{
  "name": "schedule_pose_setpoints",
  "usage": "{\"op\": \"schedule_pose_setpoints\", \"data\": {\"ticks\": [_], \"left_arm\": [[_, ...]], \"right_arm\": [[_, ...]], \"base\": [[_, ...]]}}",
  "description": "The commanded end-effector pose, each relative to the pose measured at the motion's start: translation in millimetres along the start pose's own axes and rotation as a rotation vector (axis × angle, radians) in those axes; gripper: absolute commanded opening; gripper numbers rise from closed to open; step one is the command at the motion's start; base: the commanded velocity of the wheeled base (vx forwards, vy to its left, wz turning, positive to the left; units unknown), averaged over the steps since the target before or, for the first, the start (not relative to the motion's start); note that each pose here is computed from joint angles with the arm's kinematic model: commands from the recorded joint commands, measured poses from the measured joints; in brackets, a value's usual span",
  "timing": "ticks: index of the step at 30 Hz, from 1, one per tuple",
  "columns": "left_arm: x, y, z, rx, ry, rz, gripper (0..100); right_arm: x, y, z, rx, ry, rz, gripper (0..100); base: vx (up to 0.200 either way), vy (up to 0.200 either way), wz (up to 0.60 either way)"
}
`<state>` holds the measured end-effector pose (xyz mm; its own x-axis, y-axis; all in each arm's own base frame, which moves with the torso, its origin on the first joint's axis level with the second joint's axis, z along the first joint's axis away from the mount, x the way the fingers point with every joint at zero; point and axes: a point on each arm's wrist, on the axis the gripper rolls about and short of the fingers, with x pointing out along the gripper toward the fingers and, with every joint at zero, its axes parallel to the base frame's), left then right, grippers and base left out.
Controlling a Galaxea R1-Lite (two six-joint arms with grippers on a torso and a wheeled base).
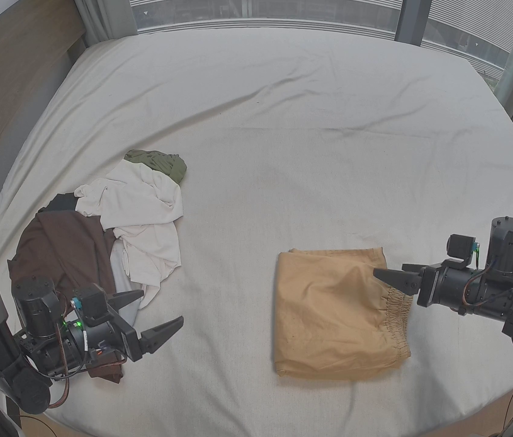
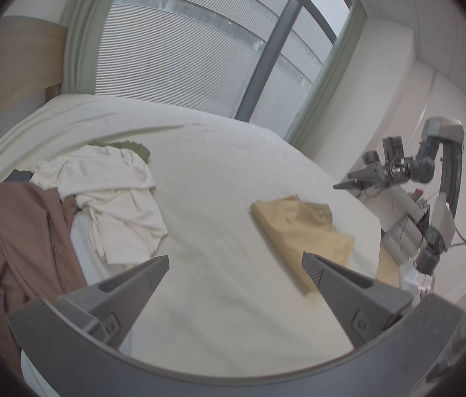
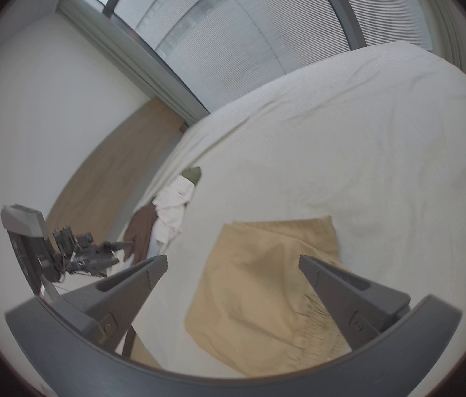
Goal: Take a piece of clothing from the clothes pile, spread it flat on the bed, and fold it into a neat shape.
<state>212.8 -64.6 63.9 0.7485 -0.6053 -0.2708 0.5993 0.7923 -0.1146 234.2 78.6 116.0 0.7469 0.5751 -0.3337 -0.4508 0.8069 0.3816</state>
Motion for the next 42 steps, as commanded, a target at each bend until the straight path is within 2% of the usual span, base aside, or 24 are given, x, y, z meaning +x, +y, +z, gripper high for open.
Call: {"op": "schedule_pose_setpoints", "data": {"ticks": [1,9,15,27,42], "left_arm": [[-1.2,5.7,-19.0,-0.035,0.089,0.013,100],[-4.3,3.5,-23.3,-0.043,0.113,0.01,100],[-4.4,3.1,-23.5,-0.044,0.114,0.009,100],[-4.5,2.2,-25.9,-0.048,0.127,0.004,100],[-4.5,2.2,-25.9,-0.047,0.127,0.004,100]], "right_arm": [[-6.6,-10.7,-8.1,-0.013,0.029,-0.049,100],[-13.1,-38.5,-31.4,-0.06,0.124,-0.154,100],[-15.3,-51.4,-46.6,-0.02,0.192,-0.198,100],[-11.2,-59.4,-82.8,0.048,0.363,-0.211,100],[-1.5,-65.6,-98.8,0.104,0.441,-0.154,100]], "base": [[0.0,0.0,0.0],[0.0,0.0,0.0],[0.0,0.0,0.0],[0.0,0.0,0.0],[0.0,0.0,0.0]]}}
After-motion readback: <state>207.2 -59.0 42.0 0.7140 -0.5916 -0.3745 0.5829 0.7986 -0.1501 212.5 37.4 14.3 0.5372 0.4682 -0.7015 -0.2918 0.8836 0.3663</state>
